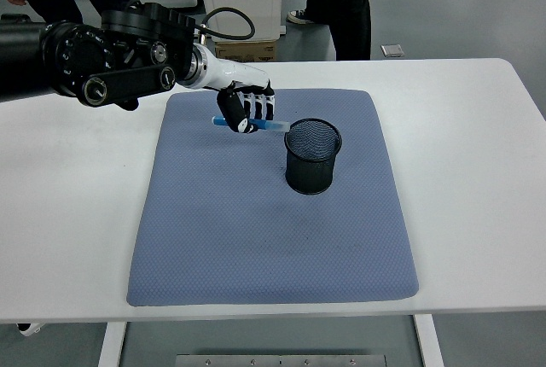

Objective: Left hand places marker in pen holder

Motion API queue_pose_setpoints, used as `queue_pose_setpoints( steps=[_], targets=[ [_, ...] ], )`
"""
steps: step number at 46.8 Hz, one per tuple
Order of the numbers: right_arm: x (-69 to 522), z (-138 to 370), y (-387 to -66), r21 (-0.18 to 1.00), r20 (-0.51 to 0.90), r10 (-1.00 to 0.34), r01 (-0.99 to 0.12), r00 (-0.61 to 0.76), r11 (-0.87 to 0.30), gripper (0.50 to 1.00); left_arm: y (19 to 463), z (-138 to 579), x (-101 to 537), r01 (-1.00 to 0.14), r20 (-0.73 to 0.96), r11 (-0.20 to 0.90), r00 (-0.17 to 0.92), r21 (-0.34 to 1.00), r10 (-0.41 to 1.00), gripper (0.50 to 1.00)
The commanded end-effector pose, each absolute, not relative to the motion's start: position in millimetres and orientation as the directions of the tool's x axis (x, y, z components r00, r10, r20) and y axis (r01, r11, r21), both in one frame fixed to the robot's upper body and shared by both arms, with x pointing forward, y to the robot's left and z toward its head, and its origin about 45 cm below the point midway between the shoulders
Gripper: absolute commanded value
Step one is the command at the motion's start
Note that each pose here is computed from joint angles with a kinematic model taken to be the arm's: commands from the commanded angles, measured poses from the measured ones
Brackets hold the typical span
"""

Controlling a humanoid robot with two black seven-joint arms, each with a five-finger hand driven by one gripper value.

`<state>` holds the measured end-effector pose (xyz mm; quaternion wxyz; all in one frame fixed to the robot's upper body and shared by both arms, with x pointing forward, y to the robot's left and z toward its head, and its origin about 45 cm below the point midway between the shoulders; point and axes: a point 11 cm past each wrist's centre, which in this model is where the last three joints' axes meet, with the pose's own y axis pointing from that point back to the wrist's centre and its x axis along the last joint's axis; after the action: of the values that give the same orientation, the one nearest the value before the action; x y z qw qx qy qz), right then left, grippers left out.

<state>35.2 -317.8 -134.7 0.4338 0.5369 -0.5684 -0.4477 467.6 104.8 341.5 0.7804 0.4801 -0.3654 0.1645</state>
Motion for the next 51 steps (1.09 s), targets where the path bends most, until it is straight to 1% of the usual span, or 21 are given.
queue_pose_setpoints(
  steps=[1,13,29,41,51],
  targets=[
    [35.5,-134.7,-317.8,0.975,0.012,-0.999,-0.222,-0.047,0.023,1.0,98.6,346.8,467.2,-0.607,0.728,0.504,0.683,0.615,-0.065,0.5],
    [35.5,-134.7,-317.8,0.975,0.012,-0.999,-0.222,-0.047,0.023,1.0,78.8,359.1,464.1,-0.597,0.726,0.562,0.687,0.572,-0.009,0.5],
    [35.5,-134.7,-317.8,0.975,0.012,-0.999,-0.222,-0.047,0.023,1.0,53.4,360.9,455.9,-0.565,0.665,0.634,0.739,0.528,0.104,0.5],
    [34.6,-134.8,-317.8,0.975,0.012,-0.999,-0.221,-0.047,0.023,1.0,43.6,349.5,453.3,-0.573,0.617,0.653,0.761,0.495,0.2,0.5],
    [35.5,-134.7,-317.8,0.975,0.012,-0.999,-0.222,-0.047,0.023,1.0,45.3,333.4,452.5,-0.583,0.562,0.654,0.778,0.482,0.279,0.5]
  ],
)
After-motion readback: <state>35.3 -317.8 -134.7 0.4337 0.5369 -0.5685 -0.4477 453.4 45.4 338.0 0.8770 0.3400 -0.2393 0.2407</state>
